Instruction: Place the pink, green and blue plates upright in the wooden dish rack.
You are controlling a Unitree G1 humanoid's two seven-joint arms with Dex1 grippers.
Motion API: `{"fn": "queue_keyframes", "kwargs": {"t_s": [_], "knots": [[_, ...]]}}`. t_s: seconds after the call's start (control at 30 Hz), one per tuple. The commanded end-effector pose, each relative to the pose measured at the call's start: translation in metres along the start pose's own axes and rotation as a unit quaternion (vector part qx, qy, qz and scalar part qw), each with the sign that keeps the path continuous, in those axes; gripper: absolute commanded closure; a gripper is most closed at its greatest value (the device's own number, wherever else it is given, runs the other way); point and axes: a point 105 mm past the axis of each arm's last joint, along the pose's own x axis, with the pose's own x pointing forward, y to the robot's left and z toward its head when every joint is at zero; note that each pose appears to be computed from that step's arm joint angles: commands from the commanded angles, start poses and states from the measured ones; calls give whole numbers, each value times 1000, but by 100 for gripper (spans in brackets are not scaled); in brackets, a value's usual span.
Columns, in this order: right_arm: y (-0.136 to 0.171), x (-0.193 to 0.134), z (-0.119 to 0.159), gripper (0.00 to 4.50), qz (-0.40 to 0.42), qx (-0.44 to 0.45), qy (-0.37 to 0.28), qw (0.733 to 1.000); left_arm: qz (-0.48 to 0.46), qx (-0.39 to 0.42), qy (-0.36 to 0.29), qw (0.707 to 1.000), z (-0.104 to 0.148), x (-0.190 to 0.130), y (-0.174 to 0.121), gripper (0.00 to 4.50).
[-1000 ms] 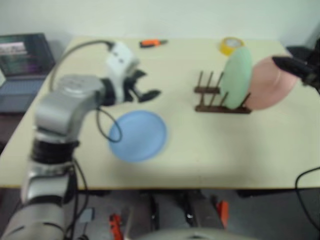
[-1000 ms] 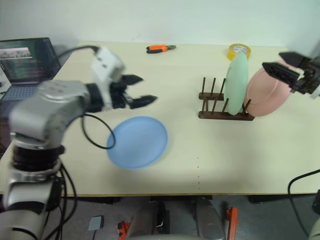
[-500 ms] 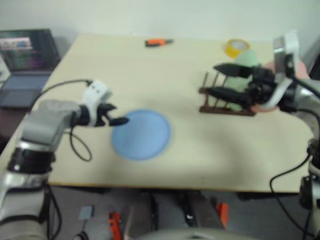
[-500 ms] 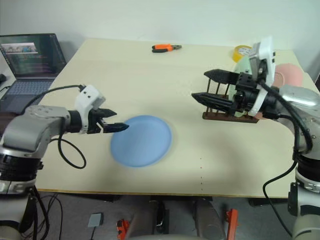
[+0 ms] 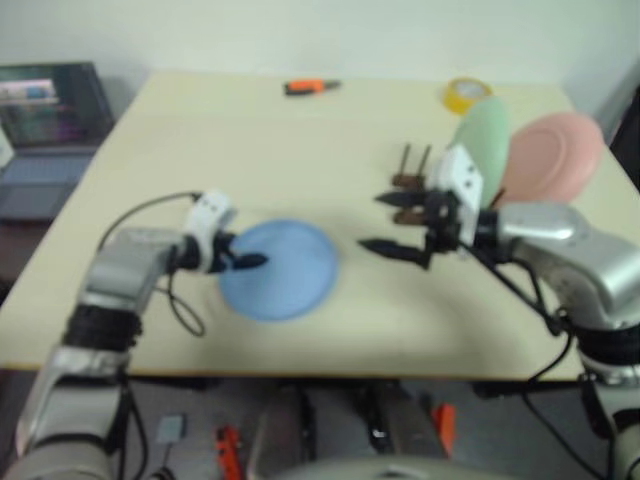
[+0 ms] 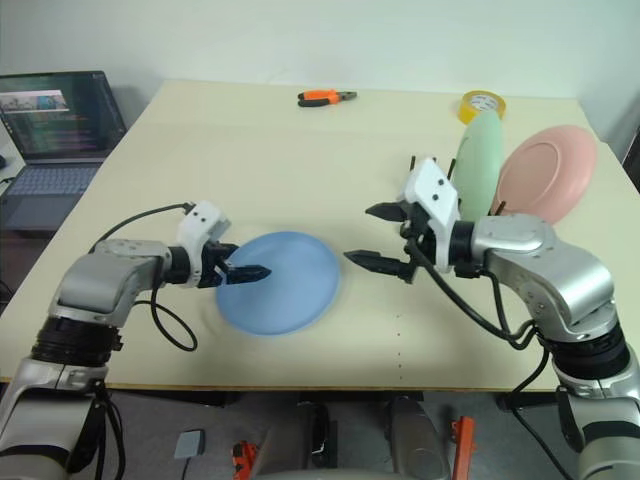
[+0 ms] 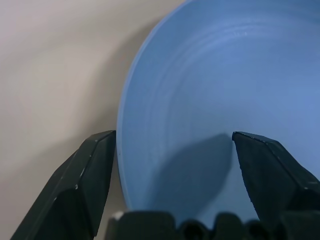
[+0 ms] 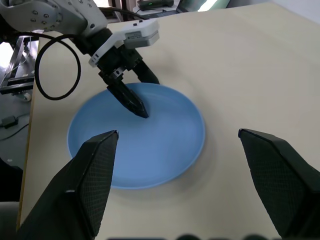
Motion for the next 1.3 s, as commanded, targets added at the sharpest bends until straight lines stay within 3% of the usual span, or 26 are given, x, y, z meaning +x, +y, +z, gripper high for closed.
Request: {"fn": "queue_keyframes", "kwargs": {"t_s": [0.03,0.27,0.33,0.57,0.8,0.9,1.13,1.3], "knots": [[1,0,7,27,-7,-33,-8,999,7,-8,0,1000,-2,-2,2,166],[1,11,4,27,-1,-43,-2,999,31,-18,-61,997,30,-9,12,406],[3,18,2,27,4,-53,2,999,36,-29,-98,994,51,-11,14,448],[6,34,2,27,6,-87,2,996,66,-30,-179,981,104,-26,18,448],[-1,74,2,27,-37,-214,16,976,223,-25,-250,942,166,-58,46,448],[-2,90,1,27,-54,-256,19,965,262,-3,-233,937,170,-63,45,448],[-12,122,0,27,-102,-346,22,932,246,16,-215,945,171,-63,13,448],[-2,134,-8,27,-82,-359,21,930,240,8,-211,948,170,-63,7,448]]}}
